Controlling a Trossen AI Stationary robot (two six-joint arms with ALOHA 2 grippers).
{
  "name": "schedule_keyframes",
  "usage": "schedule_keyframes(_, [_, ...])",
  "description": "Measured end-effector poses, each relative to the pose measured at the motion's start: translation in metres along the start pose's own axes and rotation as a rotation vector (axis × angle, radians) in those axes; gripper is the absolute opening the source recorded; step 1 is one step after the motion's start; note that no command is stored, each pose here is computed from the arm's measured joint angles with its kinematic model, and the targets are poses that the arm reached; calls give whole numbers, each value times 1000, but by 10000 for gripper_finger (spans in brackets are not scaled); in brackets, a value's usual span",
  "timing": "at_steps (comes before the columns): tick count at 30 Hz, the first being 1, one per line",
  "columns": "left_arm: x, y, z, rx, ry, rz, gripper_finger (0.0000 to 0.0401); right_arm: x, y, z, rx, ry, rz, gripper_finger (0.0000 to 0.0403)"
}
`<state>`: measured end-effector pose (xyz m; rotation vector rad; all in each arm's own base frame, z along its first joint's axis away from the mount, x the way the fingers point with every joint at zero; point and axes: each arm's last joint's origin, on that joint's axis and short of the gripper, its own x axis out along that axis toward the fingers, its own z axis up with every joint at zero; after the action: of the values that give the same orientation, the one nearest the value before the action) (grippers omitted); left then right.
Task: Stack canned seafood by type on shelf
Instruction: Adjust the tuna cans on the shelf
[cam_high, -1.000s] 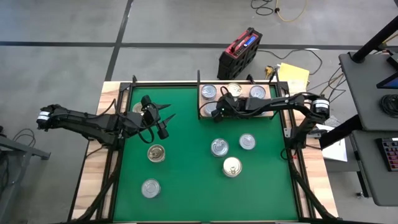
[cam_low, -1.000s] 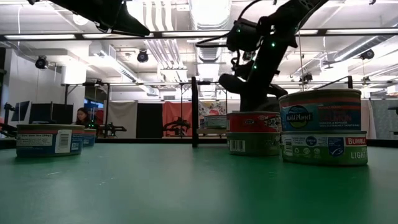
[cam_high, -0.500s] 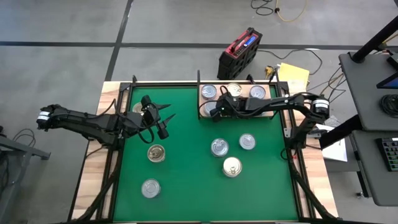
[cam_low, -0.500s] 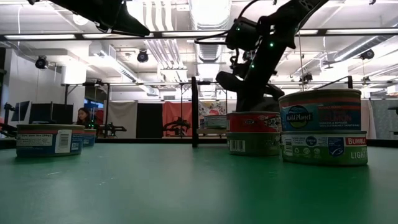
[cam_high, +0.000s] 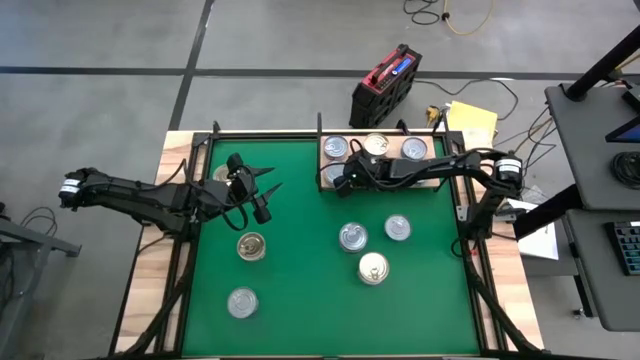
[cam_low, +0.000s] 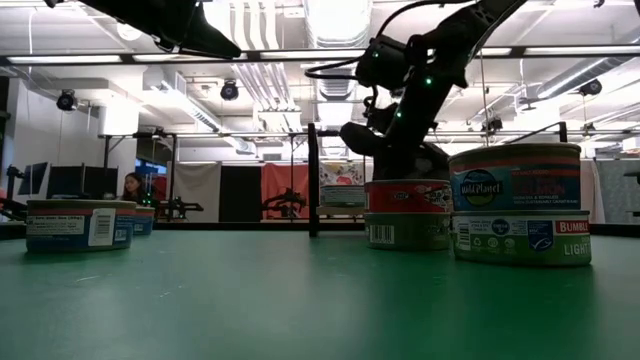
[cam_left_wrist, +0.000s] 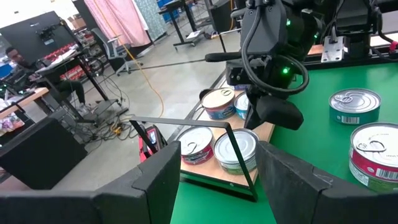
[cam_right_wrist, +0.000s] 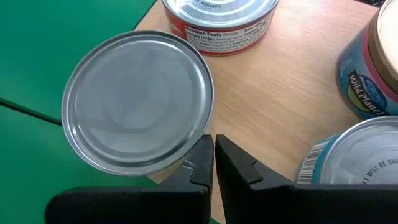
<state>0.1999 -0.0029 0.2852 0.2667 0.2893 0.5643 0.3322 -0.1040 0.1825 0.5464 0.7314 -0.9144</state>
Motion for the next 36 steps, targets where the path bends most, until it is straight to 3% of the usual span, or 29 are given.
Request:
schedule_keyframes(9, [0, 0, 0, 0, 0, 0, 192, -38, -8, 16, -31, 32, -46, 9])
schedule_keyframes(17, [0, 0, 0, -1, 0, 0, 192, -68, -38, 12, 14, 54, -214, 9])
schedule_keyframes(24, [0, 0, 0, -1, -1, 0, 192, -60, -50, -1, 34, 31, -287, 9])
schedule_keyframes(31, [0, 0, 0, -2, -2, 0, 192, -45, -68, 21, 47, -35, -289, 9])
schedule_keyframes(36, [0, 0, 0, -2, -2, 0, 192, -25, -84, 40, 54, -58, -227, 9])
